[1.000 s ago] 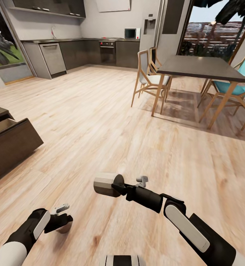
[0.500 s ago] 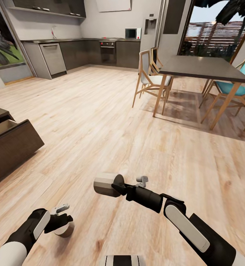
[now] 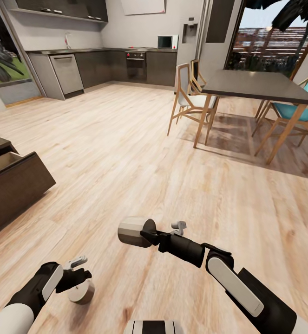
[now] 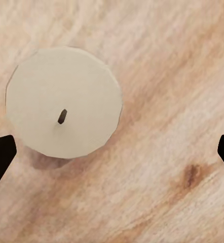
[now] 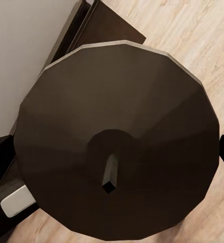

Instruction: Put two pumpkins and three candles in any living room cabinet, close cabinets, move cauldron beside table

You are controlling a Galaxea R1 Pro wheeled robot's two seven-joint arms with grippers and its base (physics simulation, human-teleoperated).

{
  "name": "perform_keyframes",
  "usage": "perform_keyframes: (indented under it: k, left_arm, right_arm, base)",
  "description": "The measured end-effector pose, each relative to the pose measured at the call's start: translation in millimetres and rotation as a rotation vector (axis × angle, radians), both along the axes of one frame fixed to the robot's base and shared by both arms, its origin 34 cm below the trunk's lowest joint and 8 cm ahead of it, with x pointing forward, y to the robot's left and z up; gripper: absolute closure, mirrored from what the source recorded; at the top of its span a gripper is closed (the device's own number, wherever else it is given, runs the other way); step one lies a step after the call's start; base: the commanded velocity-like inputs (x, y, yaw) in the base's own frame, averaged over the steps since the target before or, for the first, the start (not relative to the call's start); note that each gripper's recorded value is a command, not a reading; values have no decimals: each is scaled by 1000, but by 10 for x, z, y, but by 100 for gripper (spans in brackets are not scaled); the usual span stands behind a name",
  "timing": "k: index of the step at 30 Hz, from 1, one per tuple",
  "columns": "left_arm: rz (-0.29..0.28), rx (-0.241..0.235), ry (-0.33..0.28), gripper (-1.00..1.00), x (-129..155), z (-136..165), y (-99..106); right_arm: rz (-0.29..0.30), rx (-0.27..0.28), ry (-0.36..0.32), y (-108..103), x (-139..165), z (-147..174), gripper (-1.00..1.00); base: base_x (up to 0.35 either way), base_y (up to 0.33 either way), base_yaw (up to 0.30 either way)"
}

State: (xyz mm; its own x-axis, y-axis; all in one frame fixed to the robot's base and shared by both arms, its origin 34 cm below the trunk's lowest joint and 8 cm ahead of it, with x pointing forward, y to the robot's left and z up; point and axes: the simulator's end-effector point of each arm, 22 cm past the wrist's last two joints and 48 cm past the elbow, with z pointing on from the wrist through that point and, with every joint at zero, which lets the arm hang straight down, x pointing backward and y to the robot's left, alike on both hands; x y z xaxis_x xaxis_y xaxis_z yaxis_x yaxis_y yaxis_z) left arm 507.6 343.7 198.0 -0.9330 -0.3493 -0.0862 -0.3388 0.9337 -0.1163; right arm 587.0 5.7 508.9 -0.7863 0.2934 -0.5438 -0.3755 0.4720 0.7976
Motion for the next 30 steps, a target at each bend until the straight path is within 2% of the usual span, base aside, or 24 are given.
perform_keyframes:
  k: [30]
  left_arm:
    - [10,13,30,-100,-102,-103,80]
  right_arm:
    - [-2,-6,26,-11,2,-142,100]
  base:
    - [12,0,0]
